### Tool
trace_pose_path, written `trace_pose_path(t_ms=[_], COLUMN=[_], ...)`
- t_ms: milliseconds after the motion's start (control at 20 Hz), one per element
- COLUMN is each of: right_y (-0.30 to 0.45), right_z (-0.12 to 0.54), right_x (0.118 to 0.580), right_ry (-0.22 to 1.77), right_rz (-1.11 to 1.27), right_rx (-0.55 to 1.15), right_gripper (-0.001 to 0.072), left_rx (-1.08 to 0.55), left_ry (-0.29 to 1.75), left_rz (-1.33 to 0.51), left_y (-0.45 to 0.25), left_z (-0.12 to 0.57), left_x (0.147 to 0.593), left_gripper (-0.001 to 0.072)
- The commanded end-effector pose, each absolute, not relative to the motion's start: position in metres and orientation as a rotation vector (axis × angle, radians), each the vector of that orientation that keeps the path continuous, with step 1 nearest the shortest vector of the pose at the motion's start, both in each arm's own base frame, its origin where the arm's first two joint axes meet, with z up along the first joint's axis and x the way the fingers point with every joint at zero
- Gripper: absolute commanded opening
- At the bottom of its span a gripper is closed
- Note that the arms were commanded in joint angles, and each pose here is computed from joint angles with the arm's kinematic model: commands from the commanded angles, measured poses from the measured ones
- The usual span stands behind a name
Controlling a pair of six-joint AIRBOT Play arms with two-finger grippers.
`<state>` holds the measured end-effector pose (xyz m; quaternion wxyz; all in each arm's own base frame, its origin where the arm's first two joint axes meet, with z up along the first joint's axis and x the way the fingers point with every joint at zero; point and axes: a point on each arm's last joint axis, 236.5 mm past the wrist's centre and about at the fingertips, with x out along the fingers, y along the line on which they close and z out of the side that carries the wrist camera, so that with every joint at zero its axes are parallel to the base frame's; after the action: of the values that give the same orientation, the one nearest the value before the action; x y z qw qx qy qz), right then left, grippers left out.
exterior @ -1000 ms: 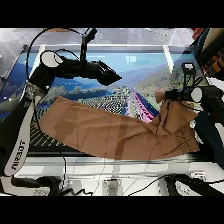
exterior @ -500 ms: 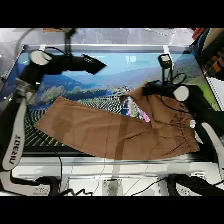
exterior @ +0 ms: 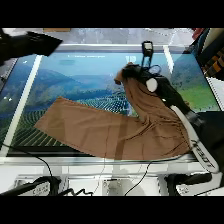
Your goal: Fold the clothes and pants, and hang the long-sleeved shirts on hangers.
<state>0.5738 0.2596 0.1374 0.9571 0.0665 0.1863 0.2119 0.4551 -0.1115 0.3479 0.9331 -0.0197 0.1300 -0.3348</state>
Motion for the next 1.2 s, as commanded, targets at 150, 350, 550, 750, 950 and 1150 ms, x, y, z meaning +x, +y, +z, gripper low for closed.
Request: trace_pose_path(t_ms=[150,350,550,750,950,1150], right_y=[0.367,0.407,0.425,0.407,0.357,0.282], right_z=[0.125,0.061,0.050,0.051,0.043,0.034], right_x=[0.569,0.547,0.533,0.543,0.548,0.531], right_ry=[0.351,0.473,0.488,0.494,0.632,0.847], right_rz=[0.575,0.630,0.664,0.638,0.585,0.508], right_rx=[0.138,0.092,0.051,0.035,0.015,-0.103], right_gripper=[0.0024,0.0032,0.0460,0.0457,0.0453,0.0069], left_rx=[0.089,0.093,0.092,0.136,0.007,-0.266], left_ry=[0.251,0.273,0.275,0.333,0.558,0.736], left_rz=[-0.593,-0.611,-0.611,-0.555,-0.457,-0.551], left_y=[-0.086,-0.089,-0.089,-0.071,-0.028,-0.048], left_z=[0.367,0.362,0.361,0.340,0.258,0.158], left_x=[0.426,0.422,0.423,0.435,0.442,0.415], left_gripper=[0.0578,0.0578,0.0578,0.0427,0.0333,0.0134])
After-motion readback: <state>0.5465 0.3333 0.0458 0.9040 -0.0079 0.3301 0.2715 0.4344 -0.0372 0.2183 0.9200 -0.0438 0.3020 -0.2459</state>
